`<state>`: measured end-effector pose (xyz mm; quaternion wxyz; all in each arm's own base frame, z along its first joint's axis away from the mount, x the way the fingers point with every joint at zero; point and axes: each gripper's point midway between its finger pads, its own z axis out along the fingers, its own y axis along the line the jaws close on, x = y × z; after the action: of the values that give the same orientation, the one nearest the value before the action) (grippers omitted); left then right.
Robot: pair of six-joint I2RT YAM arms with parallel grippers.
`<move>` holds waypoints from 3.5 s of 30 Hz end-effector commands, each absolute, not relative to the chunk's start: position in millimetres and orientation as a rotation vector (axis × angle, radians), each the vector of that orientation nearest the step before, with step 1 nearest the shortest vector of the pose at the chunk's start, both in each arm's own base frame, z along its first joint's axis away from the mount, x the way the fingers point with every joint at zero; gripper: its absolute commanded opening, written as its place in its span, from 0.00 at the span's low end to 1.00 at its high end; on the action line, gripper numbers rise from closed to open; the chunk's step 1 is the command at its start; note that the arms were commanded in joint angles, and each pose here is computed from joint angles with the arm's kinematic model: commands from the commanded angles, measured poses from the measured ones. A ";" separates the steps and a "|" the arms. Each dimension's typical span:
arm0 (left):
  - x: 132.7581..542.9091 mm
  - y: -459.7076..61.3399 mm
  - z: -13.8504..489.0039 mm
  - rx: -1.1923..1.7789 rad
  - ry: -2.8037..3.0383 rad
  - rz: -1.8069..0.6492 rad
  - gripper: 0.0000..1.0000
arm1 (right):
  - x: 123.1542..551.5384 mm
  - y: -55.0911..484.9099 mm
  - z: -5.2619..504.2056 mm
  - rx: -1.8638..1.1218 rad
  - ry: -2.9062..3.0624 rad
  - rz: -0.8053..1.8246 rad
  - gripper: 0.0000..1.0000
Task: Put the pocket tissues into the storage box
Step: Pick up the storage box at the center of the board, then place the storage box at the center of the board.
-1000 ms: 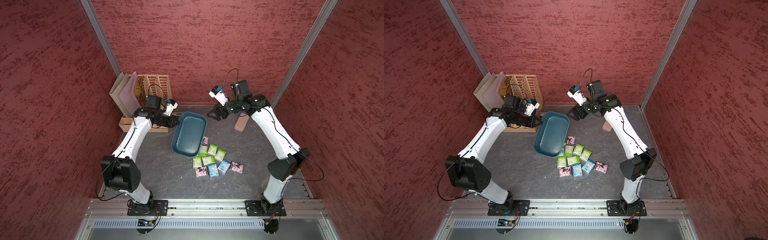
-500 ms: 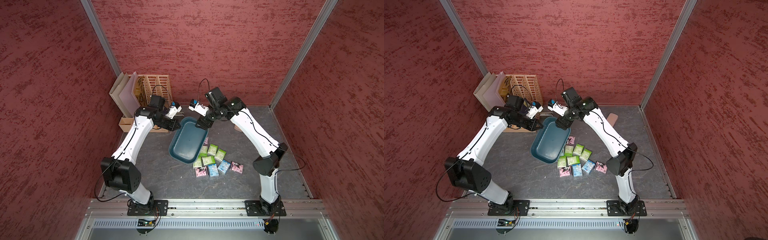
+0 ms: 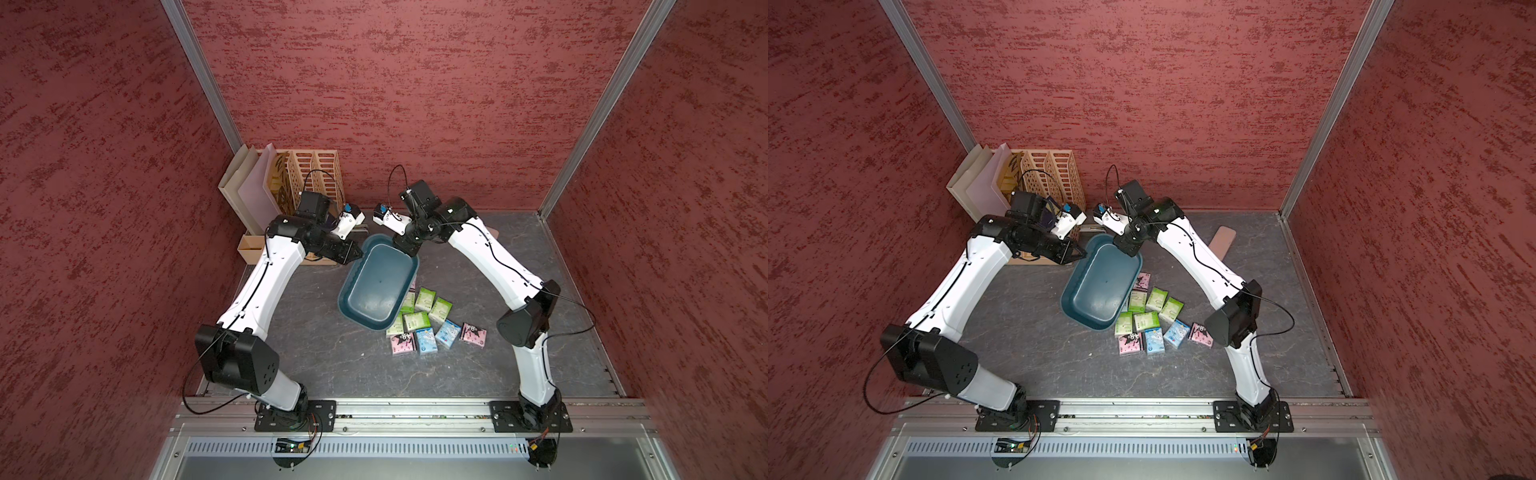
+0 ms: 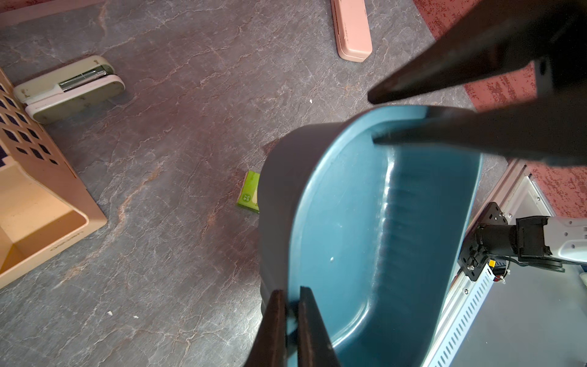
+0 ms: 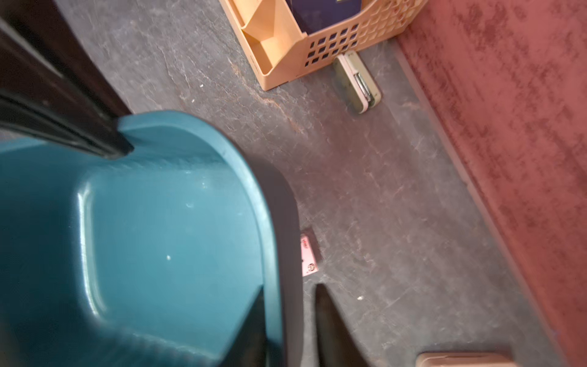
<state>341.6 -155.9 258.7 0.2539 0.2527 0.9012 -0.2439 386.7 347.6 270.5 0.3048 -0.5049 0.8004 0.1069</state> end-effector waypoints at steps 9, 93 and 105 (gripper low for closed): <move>356.0 -138.4 278.7 0.544 2.328 -0.551 1.00 | 399.6 344.1 278.1 -1.133 2.166 0.336 0.00; 388.7 -103.3 289.9 0.035 1.886 -0.660 1.00 | 489.4 205.8 71.2 0.141 2.645 0.358 0.00; 387.4 -102.7 287.3 0.034 1.894 -0.656 1.00 | 504.4 209.3 75.8 0.108 2.628 0.336 0.00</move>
<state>388.0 -102.5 292.2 0.5408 0.0117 0.7925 -0.2815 497.6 207.5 70.6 0.2326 0.0449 0.9630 0.1286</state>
